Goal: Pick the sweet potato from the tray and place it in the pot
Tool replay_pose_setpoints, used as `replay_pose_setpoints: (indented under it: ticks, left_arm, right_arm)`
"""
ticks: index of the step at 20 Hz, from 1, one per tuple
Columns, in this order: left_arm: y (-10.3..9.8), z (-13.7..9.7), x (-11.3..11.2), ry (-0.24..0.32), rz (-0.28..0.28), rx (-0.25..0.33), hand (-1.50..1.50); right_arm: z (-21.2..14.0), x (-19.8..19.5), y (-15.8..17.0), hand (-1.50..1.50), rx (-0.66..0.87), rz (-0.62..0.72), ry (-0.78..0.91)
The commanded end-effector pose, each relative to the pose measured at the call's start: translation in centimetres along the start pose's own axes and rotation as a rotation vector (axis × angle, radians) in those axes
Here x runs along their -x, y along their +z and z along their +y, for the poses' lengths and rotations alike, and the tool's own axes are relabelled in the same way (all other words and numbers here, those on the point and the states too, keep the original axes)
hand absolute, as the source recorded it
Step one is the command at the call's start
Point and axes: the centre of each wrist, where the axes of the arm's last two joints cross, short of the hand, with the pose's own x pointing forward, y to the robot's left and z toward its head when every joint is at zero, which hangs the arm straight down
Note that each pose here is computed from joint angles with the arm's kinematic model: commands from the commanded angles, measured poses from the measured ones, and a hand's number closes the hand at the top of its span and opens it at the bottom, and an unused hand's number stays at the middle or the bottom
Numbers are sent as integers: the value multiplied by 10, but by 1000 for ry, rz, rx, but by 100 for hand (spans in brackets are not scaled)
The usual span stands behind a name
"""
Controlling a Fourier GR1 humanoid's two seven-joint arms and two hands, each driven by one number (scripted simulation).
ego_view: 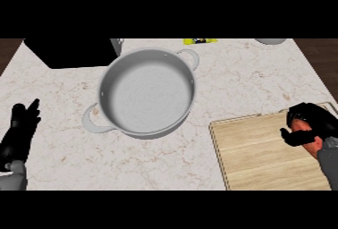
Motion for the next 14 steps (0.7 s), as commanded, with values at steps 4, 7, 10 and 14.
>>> replay_pose_setpoints:
  ticks: [4, 7, 10, 14]
  left_arm:
    - [3, 8, 10, -8, 35, -39, 0]
    - [3, 12, 20, -1, 62, -35, 0]
    - [7, 13, 21, -9, 57, -34, 0]
    - [5, 12, 11, -16, 27, -17, 0]
  right_arm:
    - [13, -34, 29, 150, 306, 257, 52]
    - [-1, -74, 50, 150, 488, 222, -42]
    - [-22, -115, 80, 150, 694, 135, -46]
    - [-41, -171, 135, 150, 903, -4, -192]
